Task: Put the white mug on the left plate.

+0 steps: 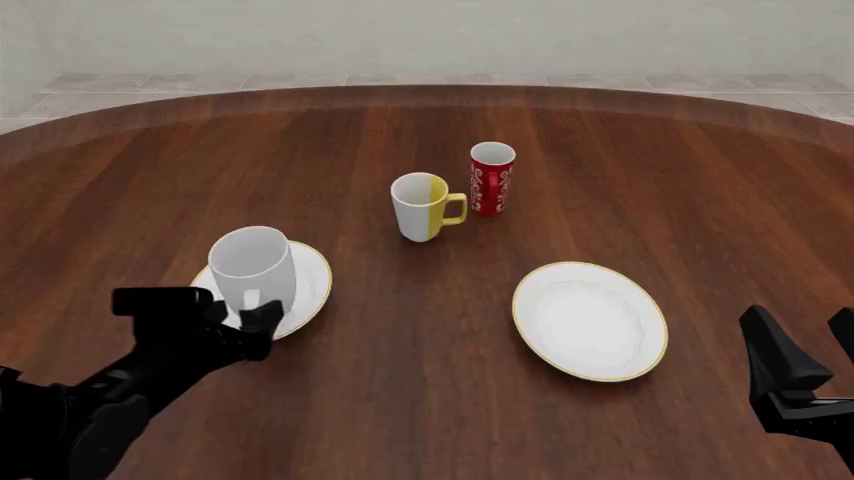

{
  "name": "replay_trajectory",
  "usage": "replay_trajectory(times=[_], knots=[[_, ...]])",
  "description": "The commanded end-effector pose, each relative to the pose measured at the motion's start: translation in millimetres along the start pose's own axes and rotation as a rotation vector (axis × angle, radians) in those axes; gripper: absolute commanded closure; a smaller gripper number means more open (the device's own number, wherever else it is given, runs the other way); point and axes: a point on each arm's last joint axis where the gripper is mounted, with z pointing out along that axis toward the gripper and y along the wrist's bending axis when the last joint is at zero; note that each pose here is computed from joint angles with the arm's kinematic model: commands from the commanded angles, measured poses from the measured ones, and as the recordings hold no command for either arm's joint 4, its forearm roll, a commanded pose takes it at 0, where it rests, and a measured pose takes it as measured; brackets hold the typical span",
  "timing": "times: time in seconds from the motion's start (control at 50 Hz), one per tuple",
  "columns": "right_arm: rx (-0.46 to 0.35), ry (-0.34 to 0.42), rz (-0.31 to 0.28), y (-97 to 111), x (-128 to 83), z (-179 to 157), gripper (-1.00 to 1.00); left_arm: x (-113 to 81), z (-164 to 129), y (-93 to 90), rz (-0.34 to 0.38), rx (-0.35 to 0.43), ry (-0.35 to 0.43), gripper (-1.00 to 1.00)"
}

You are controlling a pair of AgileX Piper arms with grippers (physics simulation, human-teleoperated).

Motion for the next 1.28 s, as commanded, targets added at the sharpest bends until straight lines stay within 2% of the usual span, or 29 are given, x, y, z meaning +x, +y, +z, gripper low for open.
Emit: replay_trajectory(times=[0.02, 0.34, 0.56, 0.78, 1.02, 1.28], knots=[[0.0, 0.0, 0.0, 0, 0, 0, -1.0, -3.8, -5, -0.2, 0.009, -0.001, -0.009, -1.0], [-0.001, 0.0, 0.0, 0, 0, -1, -1.0, -18.4, -28, -5.4, 0.018, 0.015, -0.043, -1.0], [-0.001, -0.001, 0.001, 0, 0, -1, -1.0, -26.5, -54, -12.5, 0.026, 0.047, -0.064, -1.0], [-0.002, -0.002, 0.001, 0, 0, -1, -1.0, -39.4, -98, -24.0, 0.027, 0.118, -0.1, -1.0], [-0.002, -0.001, 0.002, 0, 0, -1, -1.0, -52.4, -139, -27.8, 0.046, 0.161, -0.145, -1.0], [-0.003, -0.001, 0.004, 0, 0, -2, -1.0, -75.3, -192, -28.7, 0.062, 0.193, -0.243, -1.0]])
